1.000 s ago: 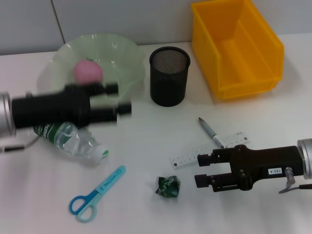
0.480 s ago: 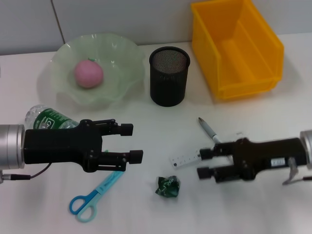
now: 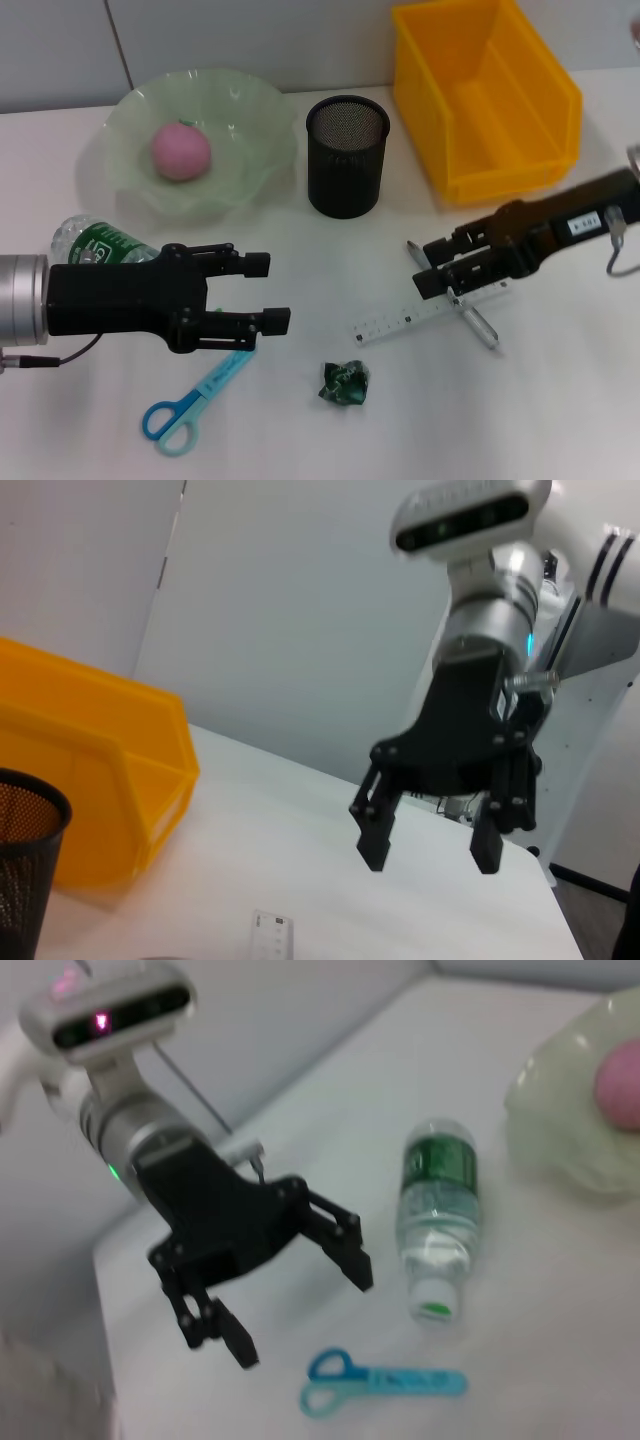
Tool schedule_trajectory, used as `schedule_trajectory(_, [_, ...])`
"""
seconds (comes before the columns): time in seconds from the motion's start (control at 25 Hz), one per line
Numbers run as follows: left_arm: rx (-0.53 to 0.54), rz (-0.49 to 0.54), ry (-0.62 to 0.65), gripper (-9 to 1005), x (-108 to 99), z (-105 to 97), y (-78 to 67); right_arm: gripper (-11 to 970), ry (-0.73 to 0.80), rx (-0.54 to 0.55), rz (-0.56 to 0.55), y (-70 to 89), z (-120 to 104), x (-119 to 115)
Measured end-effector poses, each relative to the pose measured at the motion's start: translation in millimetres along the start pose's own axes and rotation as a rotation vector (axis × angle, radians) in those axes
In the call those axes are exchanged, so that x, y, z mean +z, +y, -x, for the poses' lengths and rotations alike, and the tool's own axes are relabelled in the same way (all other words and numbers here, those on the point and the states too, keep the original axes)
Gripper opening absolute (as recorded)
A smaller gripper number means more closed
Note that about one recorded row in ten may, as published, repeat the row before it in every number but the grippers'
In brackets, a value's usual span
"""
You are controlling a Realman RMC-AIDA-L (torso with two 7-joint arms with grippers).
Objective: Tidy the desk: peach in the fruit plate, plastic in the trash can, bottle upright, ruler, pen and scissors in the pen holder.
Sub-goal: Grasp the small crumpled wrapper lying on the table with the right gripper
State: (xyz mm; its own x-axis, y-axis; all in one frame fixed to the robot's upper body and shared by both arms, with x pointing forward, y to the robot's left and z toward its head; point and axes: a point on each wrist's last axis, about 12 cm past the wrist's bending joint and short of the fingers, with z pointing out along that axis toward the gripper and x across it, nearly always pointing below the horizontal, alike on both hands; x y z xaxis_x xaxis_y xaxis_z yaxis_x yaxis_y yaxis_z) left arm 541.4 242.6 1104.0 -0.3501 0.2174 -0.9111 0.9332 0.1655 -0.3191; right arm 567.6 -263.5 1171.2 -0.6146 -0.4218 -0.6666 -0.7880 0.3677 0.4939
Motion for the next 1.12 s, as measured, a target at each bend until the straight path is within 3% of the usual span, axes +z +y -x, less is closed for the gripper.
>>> schedule_trajectory(0.16, [-0.002, 0.003, 0.003, 812, -1, 0, 0.4, 703, 0.104, -0.085, -0.057, -3.3, 31, 7])
schedule_trajectory(0.4, [-0.005, 0.009, 0.006, 813, -4, -2, 0.4, 703, 0.203, -0.213, -0.039, -0.1, 47, 30])
schedule_trajectory(0.76, [-0.008, 0.019, 0.010, 812, -9, -1, 1.3, 703, 0.331, -0.437, 0.044, 6.4, 36, 86])
schedule_trajectory(1.12, [-0.014, 0.020, 0.055, 813, -12, -6, 1.7, 700, 0.359, -0.507, 0.049, -0.6, 21, 108])
